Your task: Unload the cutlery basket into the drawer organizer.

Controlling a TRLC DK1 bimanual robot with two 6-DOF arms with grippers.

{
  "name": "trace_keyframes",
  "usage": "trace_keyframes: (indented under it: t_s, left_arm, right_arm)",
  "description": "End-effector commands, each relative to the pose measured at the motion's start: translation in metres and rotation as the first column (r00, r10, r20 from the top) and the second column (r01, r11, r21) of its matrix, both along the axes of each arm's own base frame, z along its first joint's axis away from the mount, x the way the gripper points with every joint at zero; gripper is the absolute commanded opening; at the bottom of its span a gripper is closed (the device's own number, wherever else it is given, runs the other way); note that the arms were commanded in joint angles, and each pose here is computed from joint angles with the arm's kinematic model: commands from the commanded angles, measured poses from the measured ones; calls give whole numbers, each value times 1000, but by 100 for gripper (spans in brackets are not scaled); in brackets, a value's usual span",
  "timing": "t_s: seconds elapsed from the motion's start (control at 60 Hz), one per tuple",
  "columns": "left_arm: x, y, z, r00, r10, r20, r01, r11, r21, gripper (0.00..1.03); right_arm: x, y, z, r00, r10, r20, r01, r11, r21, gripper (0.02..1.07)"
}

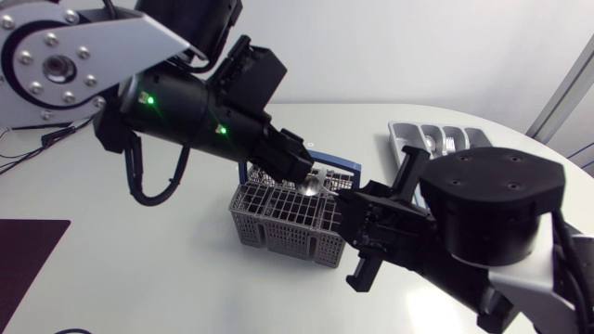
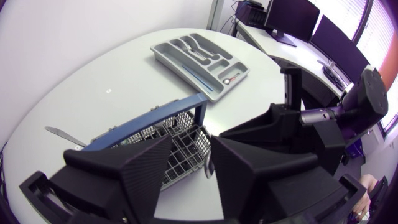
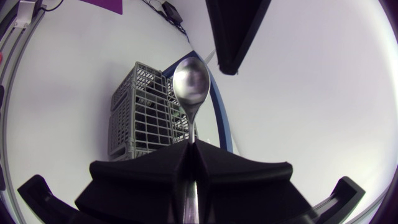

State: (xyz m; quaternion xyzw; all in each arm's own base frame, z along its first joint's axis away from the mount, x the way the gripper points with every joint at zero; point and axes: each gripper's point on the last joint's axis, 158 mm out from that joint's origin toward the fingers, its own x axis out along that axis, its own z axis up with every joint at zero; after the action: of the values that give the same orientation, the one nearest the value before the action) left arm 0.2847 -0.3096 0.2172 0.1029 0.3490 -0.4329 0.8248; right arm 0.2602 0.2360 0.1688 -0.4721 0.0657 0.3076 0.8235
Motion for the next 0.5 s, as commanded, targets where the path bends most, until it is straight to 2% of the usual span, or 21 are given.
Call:
trace_keyframes:
  t_s: [0.0,0.217,0.483]
  left_arm:
    - [10,2,18,999,36,0,-36,998,-42,87]
    - [34,32,40,992,120,40,-117,991,-67,91]
    - [43,66,23,983,178,45,-176,984,-36,92]
  right_arm:
    - [-8,-7,0,1000,10,0,-10,1000,-9,8]
    - [-18,-55,-12,997,7,-78,-6,1000,15,8]
    - [-8,-139,-30,984,-42,-174,52,997,51,8]
